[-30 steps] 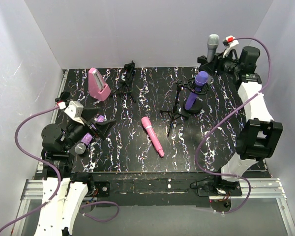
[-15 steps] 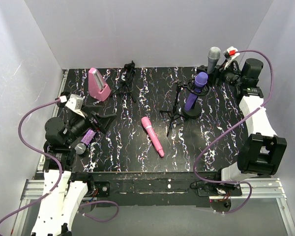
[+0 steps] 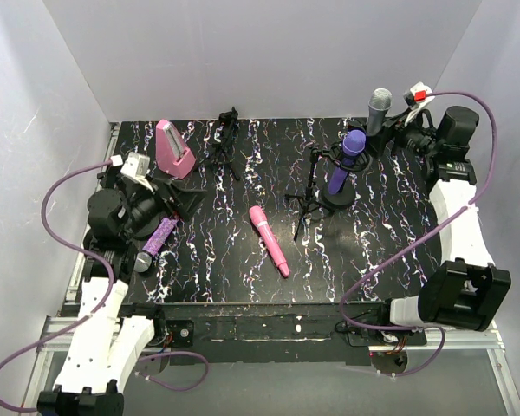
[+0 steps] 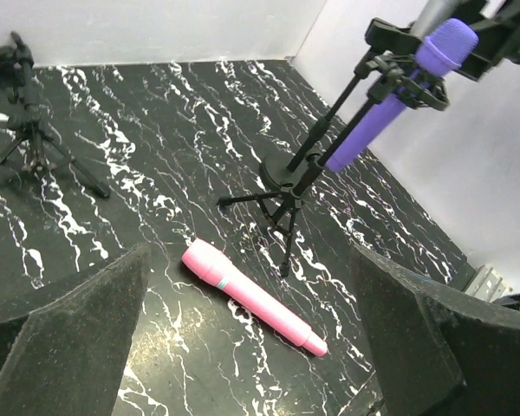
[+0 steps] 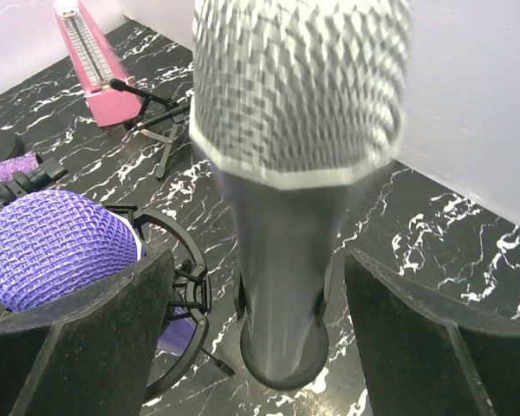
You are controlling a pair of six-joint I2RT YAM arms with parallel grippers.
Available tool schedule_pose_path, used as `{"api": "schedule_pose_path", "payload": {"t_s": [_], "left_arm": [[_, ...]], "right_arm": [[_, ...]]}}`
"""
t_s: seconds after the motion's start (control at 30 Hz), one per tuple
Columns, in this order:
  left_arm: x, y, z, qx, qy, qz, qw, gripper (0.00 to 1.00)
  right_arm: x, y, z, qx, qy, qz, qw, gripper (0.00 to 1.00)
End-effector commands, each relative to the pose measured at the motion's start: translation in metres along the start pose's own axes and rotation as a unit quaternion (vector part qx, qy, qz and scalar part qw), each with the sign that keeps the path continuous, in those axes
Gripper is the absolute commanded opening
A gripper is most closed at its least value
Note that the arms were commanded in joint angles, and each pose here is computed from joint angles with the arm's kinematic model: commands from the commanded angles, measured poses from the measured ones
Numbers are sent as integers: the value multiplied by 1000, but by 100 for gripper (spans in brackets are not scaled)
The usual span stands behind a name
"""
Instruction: Attach the microphones to the stand
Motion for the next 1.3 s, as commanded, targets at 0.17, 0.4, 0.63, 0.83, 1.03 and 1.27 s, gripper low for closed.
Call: {"api": "schedule_pose_path", "payload": {"t_s": [0.17, 0.4, 0.63, 0.83, 1.03, 1.27], "left_arm": [[-39, 18, 25, 70, 47, 52, 995, 98], [-61, 24, 36, 83, 45, 74, 993, 98], [-79, 34, 60, 55, 97, 96, 989, 98], [-114, 32, 70, 7, 168, 142, 976, 98], [-159, 12, 89, -41, 243, 206, 947, 98], [-215, -12, 131, -104, 271, 257, 922, 83]], "right_arm": [[45, 36, 14, 22, -45, 0, 999, 89], [60, 31, 12, 8, -75, 10, 997, 89], [85, 31, 17, -30, -116, 15, 993, 88], [109, 17, 25, -51, -167, 33, 984, 88], [125, -12, 32, -82, -188, 59, 977, 89], [134, -61, 70, -108, -129, 105, 980, 90]]}}
Point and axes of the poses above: each gripper's point midway between its finger pads, its own x axis back along the fingers, its own z axis along the line the jaws close on, y = z × x, the point moved 5 cm from there along x, back along the fingers, and after that the axes turned 2 degrees about x, right-handed, at the moved point
